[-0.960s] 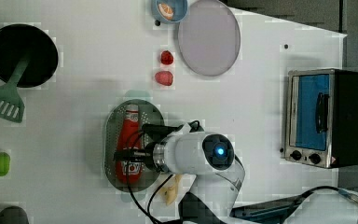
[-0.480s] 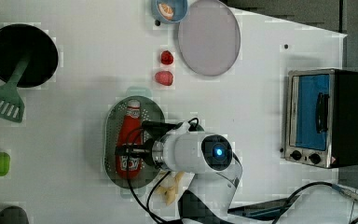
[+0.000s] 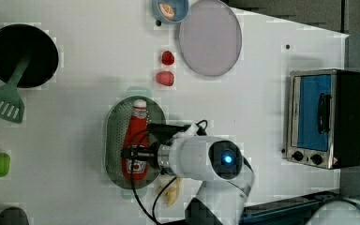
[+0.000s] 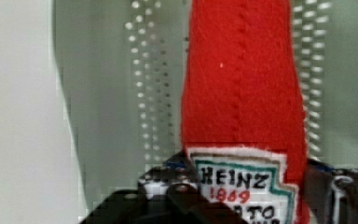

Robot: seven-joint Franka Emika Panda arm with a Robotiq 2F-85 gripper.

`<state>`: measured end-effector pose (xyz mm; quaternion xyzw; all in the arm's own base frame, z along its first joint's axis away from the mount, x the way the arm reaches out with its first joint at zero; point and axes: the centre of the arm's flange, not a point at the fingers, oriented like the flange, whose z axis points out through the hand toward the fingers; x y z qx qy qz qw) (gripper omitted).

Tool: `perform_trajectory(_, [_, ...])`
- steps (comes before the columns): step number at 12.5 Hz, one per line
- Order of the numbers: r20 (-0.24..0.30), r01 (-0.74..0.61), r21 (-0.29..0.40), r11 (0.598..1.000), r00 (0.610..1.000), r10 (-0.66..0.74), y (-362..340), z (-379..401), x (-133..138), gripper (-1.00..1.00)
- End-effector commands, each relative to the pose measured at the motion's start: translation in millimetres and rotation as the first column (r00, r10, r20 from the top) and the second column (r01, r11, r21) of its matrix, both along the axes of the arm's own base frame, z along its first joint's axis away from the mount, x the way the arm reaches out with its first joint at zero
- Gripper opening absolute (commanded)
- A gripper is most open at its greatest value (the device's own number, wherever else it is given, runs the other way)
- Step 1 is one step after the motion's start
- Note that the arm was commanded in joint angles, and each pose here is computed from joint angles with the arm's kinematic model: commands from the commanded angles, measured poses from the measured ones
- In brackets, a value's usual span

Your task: Pick ketchup from strainer and place it on the table

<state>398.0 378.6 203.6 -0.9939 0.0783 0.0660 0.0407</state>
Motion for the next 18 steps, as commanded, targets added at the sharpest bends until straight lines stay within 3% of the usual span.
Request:
perform_trajectory(1, [0.060, 0.116, -0.005, 0.993, 0.992, -0.115, 2, 94, 13, 0.25])
perform_trajectory(6, [0.073, 0.046, -0.057, 0.997, 0.996, -0.042, -70, 170, 60, 0.25])
perform_trajectory(12, [0.093, 0.126, -0.077, 0.989, 0.989, -0.118, -247, 181, 135, 0.25])
perform_trajectory(14, [0.075, 0.159, -0.086, 0.984, 0.985, -0.152, -310, 171, 142, 0.25])
perform_trajectory(18, [0.041, 0.179, -0.093, 0.979, 0.984, -0.176, -407, 137, 128, 0.25])
